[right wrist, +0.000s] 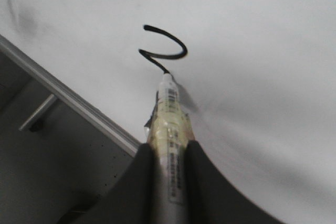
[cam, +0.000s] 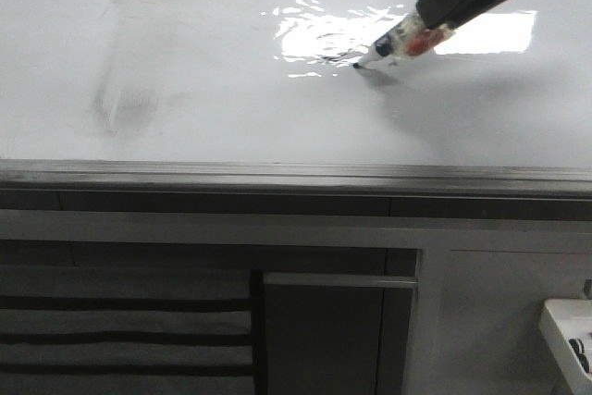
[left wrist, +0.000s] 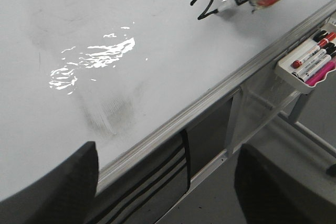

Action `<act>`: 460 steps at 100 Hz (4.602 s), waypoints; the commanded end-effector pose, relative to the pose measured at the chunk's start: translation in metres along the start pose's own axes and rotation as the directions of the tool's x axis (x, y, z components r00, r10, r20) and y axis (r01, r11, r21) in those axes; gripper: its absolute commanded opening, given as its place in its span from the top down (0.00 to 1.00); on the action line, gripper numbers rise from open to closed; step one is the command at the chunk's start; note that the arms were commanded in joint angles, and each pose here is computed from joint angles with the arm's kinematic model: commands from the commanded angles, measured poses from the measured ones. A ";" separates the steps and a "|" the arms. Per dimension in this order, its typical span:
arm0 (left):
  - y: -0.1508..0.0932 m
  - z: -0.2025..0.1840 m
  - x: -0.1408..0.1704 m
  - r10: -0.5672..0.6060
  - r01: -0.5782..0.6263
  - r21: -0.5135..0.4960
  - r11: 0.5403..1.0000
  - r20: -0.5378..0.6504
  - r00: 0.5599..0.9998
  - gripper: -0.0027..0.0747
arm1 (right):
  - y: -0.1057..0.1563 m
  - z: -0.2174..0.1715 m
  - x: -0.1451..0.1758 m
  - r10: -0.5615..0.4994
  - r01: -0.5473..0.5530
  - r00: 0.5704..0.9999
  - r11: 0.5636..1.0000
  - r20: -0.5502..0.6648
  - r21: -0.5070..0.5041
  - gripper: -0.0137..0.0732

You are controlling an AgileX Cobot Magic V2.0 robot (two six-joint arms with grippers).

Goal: Write number 3 on whiteboard

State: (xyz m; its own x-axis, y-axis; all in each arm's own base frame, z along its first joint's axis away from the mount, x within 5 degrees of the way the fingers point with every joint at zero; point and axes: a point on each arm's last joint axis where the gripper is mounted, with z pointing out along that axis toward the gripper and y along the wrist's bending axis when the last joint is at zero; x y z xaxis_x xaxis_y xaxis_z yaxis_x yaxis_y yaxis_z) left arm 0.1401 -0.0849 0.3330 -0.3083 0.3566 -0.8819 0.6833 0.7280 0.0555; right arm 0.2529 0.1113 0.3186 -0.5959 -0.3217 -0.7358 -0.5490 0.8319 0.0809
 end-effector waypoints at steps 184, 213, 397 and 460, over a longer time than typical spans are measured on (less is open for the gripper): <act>-0.050 0.080 -0.073 0.338 -0.292 0.554 0.780 0.020 0.941 0.82 | 0.093 -0.063 -0.050 -0.611 0.635 0.767 0.677 0.196 -0.371 0.91; -0.050 0.080 -0.073 0.338 -0.292 0.554 0.780 0.020 0.941 0.99 | 0.092 -0.062 -0.053 -0.607 0.639 0.767 0.687 0.209 -0.347 0.76; 0.111 0.105 0.001 -0.261 0.244 -0.262 0.934 -0.034 0.965 0.99 | 0.001 -0.090 -0.039 -0.287 0.280 0.934 0.958 0.212 0.064 0.64; 0.110 0.105 0.001 -0.263 0.245 -0.258 0.935 -0.034 0.964 0.77 | 0.000 -0.090 -0.040 -0.288 0.279 0.932 0.958 0.220 0.071 0.65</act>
State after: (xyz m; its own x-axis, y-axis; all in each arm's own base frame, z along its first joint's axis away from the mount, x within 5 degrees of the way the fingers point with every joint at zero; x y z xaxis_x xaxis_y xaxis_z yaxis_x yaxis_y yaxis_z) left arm 0.2814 -0.0684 0.2725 -0.5494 0.2310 -0.8030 0.4419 0.8960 -0.0446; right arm 0.2261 0.0861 0.3908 -0.3305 -0.4920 -0.8054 -0.6888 0.7092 -0.1506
